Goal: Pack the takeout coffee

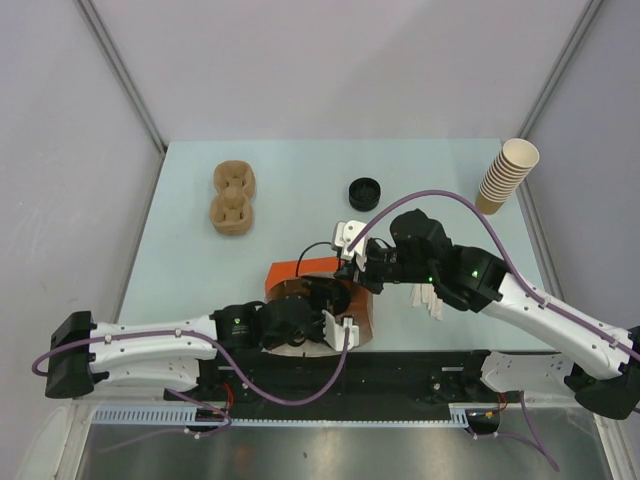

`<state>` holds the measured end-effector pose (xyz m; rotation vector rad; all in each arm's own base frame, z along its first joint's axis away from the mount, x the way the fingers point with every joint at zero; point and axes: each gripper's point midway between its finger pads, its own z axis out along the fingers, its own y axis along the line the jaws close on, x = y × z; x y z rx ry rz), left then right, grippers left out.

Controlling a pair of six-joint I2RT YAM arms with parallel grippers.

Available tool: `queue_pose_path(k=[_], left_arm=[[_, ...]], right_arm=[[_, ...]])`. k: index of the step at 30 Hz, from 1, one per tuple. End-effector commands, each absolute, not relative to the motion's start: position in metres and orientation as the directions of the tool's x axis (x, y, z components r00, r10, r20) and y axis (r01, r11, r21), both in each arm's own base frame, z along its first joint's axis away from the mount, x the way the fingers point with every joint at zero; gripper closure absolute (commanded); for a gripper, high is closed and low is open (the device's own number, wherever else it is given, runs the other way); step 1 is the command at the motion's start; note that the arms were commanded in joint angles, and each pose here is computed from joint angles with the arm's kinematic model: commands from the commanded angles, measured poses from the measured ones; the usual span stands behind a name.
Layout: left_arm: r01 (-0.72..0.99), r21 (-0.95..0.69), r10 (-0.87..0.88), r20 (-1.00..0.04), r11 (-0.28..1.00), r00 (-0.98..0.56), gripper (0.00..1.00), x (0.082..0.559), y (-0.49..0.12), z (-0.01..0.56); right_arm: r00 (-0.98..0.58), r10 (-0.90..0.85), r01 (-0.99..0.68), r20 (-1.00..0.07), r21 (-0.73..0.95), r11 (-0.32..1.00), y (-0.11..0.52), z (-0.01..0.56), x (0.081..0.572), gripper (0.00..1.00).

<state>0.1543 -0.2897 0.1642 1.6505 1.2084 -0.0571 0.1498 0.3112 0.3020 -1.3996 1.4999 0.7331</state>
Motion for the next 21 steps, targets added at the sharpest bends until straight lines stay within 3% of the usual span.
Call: queue_pose_path(k=[1, 6, 21], left_arm=[[0.716, 0.689, 0.646, -0.598, 0.112, 0.474, 0.87, 0.157, -0.293, 0.176], [0.726, 0.672, 0.574, -0.656, 0.147, 0.491, 0.87, 0.157, -0.294, 0.190], [0.783, 0.613, 0.629, -0.650, 0.102, 0.426, 0.88, 0.164, -0.294, 0.167]], right_arm=[[0.112, -0.341, -0.974, -0.933, -0.171, 0.147, 0.318, 0.323, 0.141, 1.00], [0.134, -0.336, -0.974, -0.932, -0.186, 0.128, 0.319, 0.325, 0.139, 1.00], [0.138, -0.330, -0.978, -0.934, -0.181, 0.103, 0.319, 0.324, 0.134, 1.00]])
